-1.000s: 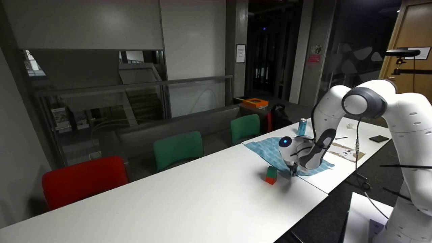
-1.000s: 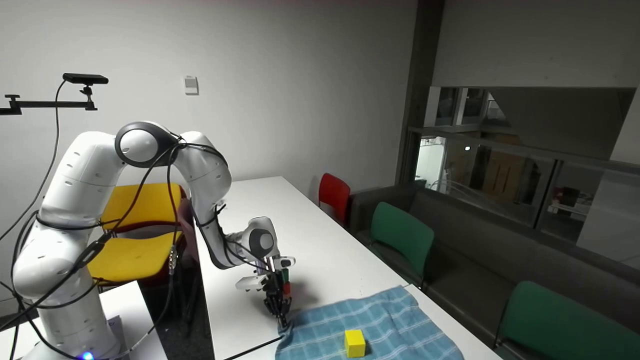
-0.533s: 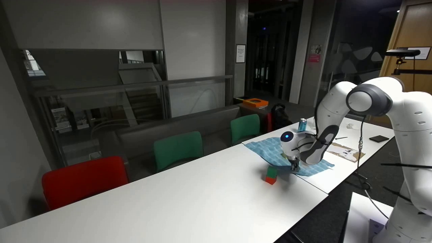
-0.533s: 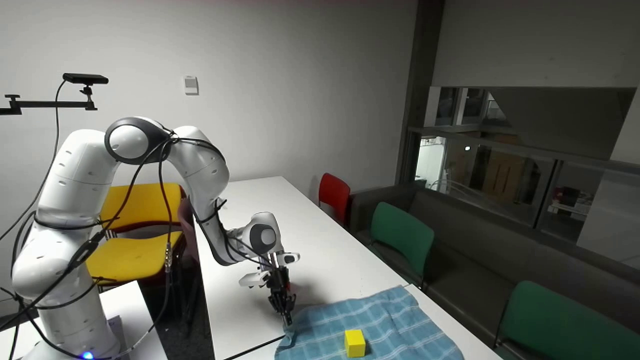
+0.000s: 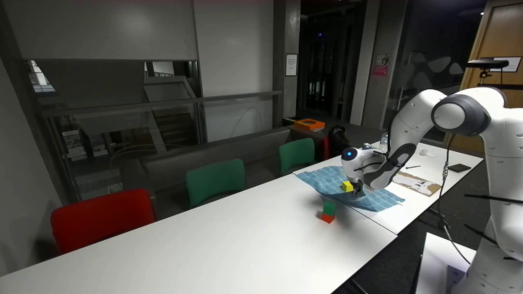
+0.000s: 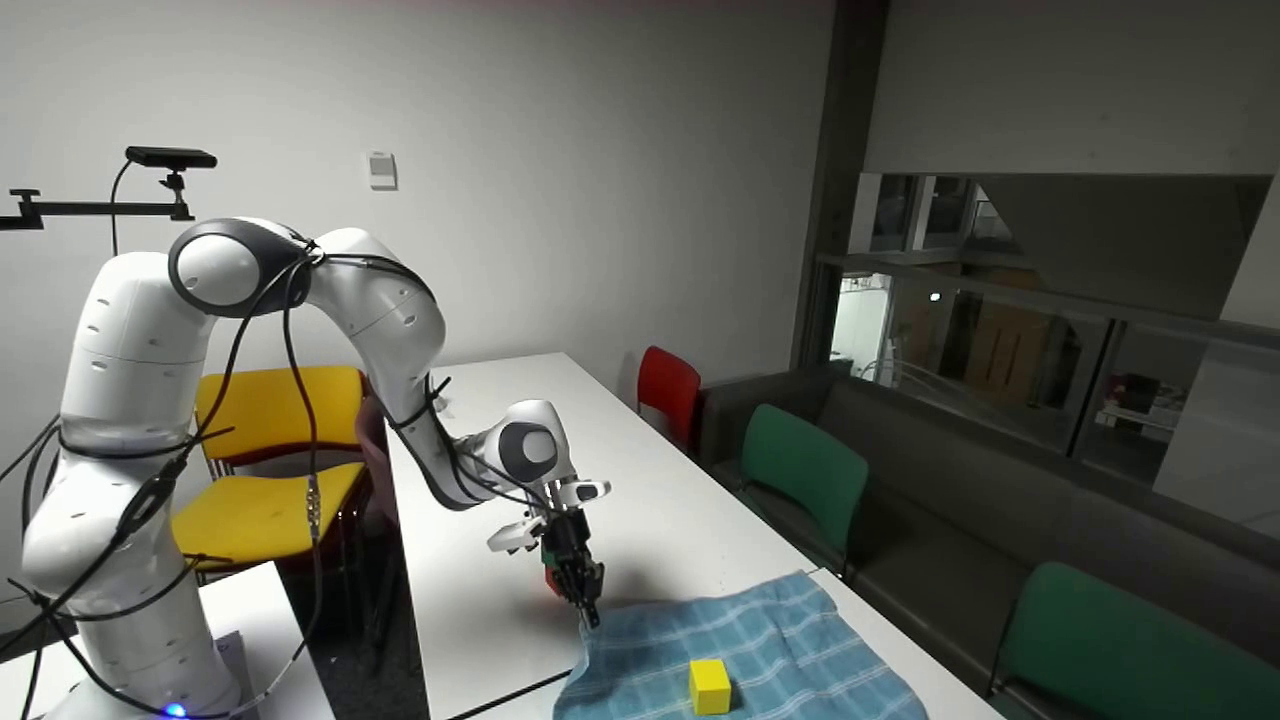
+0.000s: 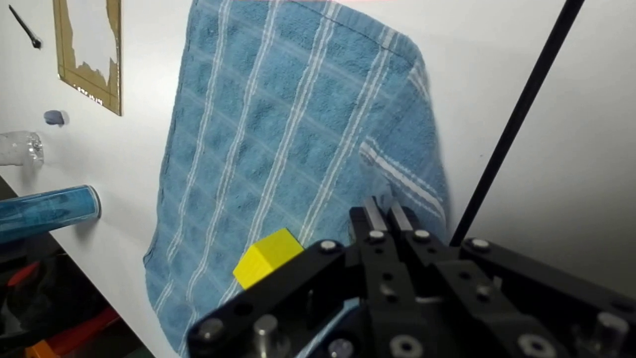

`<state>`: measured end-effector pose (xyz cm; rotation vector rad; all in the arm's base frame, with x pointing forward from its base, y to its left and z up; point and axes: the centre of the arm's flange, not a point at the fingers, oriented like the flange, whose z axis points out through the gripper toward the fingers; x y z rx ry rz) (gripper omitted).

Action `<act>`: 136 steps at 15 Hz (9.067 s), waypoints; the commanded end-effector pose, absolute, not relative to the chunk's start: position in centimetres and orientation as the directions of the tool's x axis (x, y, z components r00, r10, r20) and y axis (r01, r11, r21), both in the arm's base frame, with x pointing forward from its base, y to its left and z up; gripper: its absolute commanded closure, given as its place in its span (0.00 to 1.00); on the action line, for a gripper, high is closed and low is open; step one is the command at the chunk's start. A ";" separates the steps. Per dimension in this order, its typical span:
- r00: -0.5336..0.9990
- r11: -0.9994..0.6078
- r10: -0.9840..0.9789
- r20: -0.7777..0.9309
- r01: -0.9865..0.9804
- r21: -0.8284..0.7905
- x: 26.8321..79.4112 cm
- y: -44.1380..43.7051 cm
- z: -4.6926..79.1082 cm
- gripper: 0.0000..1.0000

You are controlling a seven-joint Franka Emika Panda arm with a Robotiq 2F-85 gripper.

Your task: Fold the blue towel around the yellow block

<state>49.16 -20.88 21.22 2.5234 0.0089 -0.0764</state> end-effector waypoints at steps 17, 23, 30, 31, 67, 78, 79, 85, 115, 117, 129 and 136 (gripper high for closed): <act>0.999 -0.807 -0.029 -0.032 -0.005 0.591 51.1 -22.1 24.0 0.99; 0.996 -0.819 -0.092 -0.018 -0.065 0.570 53.1 -24.1 25.8 0.99; 0.979 -0.833 -0.201 0.043 -0.193 0.519 55.3 -28.1 28.8 0.99; 0.977 -0.835 -0.209 0.043 -0.201 0.512 55.7 -28.6 28.8 0.99; 0.846 -0.769 -0.504 0.173 -0.531 0.357 64.2 -41.9 27.8 0.99; 0.838 -0.754 -0.513 0.186 -0.543 0.369 64.4 -42.9 27.5 0.33; 0.840 -0.755 -0.510 0.186 -0.541 0.371 64.4 -42.8 27.4 0.24; 0.830 -0.746 -0.517 0.209 -0.557 0.367 63.4 -41.7 27.8 0.00; 0.672 -0.654 -0.740 -0.021 -0.712 0.256 46.4 -33.6 25.0 0.00; 0.671 -0.653 -0.741 -0.021 -0.713 0.256 46.4 -33.7 25.0 0.00; 0.648 -0.633 -0.761 -0.028 -0.733 0.250 42.8 -40.2 25.7 0.00; 0.645 -0.642 -0.763 -0.044 -0.764 -0.056 38.2 -47.5 26.4 0.00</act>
